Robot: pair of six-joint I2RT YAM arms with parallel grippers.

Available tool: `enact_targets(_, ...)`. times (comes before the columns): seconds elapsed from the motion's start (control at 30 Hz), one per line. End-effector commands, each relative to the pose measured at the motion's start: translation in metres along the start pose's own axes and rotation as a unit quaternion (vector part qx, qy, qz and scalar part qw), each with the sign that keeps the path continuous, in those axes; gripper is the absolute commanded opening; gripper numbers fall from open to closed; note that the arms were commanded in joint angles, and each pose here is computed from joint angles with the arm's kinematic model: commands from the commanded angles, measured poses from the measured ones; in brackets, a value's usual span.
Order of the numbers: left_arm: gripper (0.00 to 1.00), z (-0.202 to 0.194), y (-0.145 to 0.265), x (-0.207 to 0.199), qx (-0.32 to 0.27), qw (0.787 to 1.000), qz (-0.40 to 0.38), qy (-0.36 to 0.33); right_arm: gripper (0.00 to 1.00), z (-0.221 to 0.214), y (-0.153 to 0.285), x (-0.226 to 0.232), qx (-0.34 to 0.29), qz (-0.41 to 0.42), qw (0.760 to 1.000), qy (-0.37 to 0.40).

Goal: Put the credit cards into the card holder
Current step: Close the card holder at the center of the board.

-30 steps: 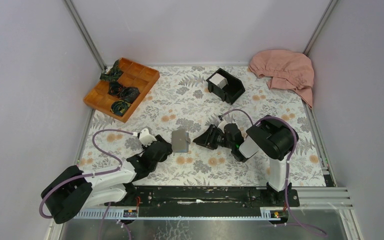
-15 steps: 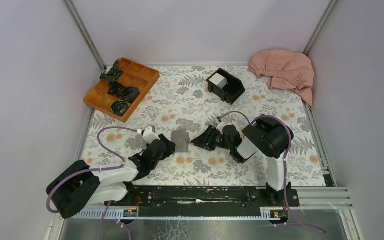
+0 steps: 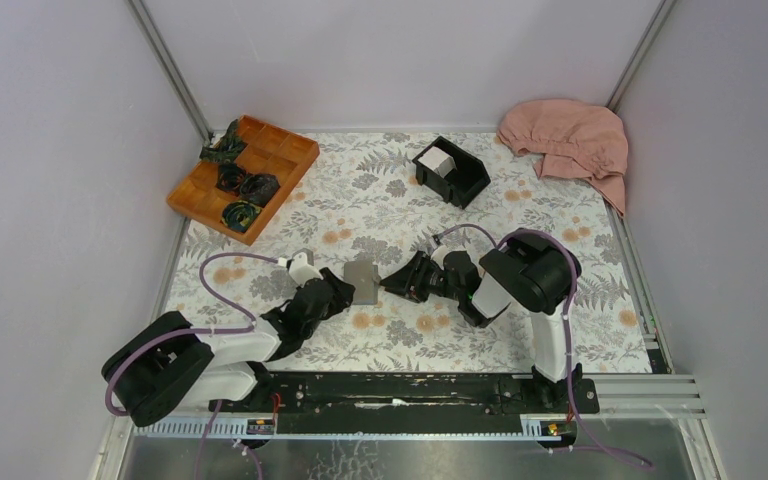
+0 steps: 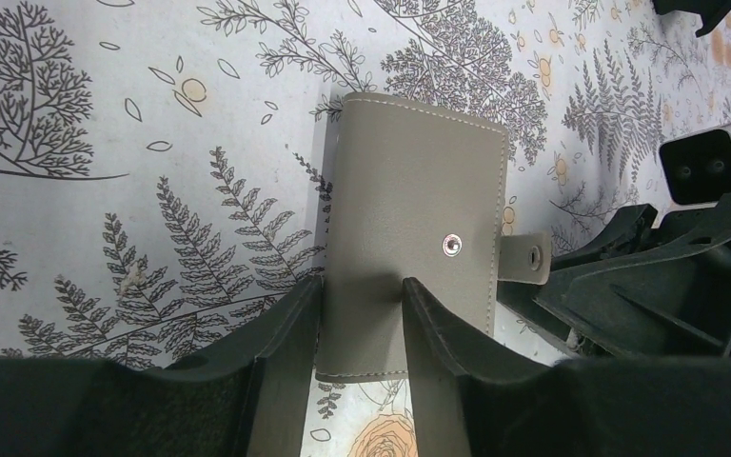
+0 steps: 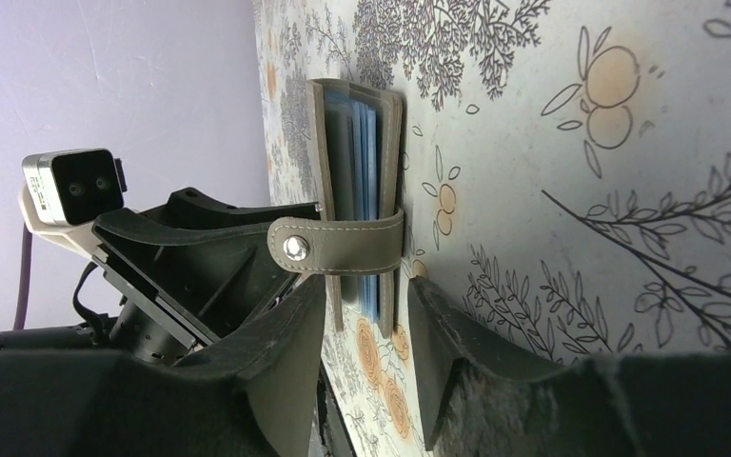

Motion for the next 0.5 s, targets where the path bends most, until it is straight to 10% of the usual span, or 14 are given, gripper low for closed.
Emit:
enact_targets(0.0, 0.44, -0.0179, 0.0027, 0.0163, 0.033, 0.999, 0.016, -0.024, 0.46, -0.0075, 0.0021, -0.0473, -0.003, -0.086, 0.996, -0.019)
enact_targets(0.47, 0.43, -0.0190, 0.0033, 0.0204, 0.039, 0.998, 0.022, -0.034, 0.46, 0.0021, -0.0057, -0.0378, -0.029, -0.066, 0.997, -0.038)
Point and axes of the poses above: each gripper's point midway between its finger pads, its own y axis back along the fingers, its own x axis along the line the jaws close on, z = x × y, the point moved 3 cm from there along y, back along the fingers, and after that the axes turned 12 degrees about -y, right-handed, at the moved point
